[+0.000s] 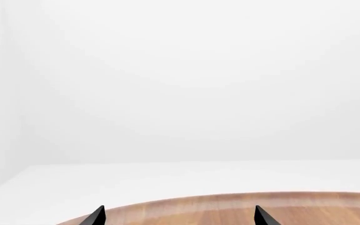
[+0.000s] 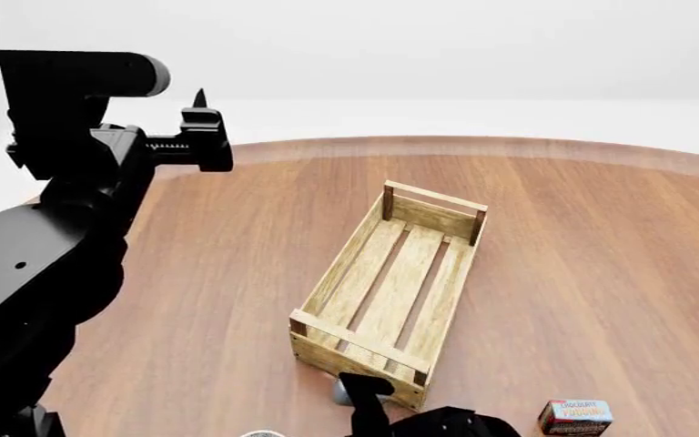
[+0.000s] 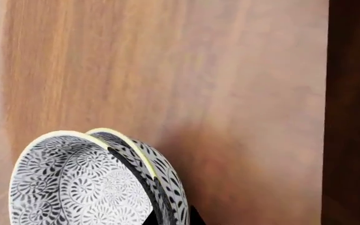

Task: Stack the right bowl on the left bowl and place them in the tray.

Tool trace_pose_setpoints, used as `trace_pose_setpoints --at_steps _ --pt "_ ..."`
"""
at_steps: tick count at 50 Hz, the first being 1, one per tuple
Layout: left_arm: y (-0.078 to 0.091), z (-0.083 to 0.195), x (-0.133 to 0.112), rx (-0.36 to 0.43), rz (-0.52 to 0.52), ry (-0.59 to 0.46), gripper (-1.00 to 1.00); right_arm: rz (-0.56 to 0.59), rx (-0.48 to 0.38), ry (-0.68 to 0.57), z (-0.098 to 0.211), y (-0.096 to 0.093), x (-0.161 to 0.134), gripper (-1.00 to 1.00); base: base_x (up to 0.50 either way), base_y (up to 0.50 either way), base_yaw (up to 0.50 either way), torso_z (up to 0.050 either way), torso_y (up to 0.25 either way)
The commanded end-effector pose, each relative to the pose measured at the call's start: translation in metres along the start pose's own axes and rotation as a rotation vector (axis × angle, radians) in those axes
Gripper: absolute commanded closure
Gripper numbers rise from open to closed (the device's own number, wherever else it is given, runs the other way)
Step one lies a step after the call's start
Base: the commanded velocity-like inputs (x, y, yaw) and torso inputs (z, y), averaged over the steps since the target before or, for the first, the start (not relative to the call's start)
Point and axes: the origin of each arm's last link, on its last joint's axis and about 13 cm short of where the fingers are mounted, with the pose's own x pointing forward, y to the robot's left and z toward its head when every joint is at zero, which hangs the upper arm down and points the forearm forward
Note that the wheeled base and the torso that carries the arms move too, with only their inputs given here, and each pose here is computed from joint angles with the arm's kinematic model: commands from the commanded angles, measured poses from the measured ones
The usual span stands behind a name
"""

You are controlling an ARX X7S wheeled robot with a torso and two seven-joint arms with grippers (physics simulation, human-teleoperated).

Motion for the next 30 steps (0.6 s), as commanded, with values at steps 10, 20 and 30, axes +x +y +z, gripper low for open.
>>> trace_pose_setpoints --at_steps 10,20,30 --pt "0.001 0.001 0.0 0.0 0.004 -0.003 -1.0 0.055 -0.012 -0.075 0.006 0.013 -0.015 1.0 0.0 0.0 0.0 0.0 0.001" --pt "0.001 0.002 -0.001 0.001 0.005 -0.004 -1.0 0.093 -0.068 -0.16 0.016 0.046 -0.054 1.0 0.0 0.0 0.0 0.0 0.0" --pt "0.002 0.002 -0.001 0.003 0.006 -0.006 -1.0 0.085 -0.088 -0.178 0.019 0.053 -0.063 1.0 0.0 0.0 0.0 0.002 0.0"
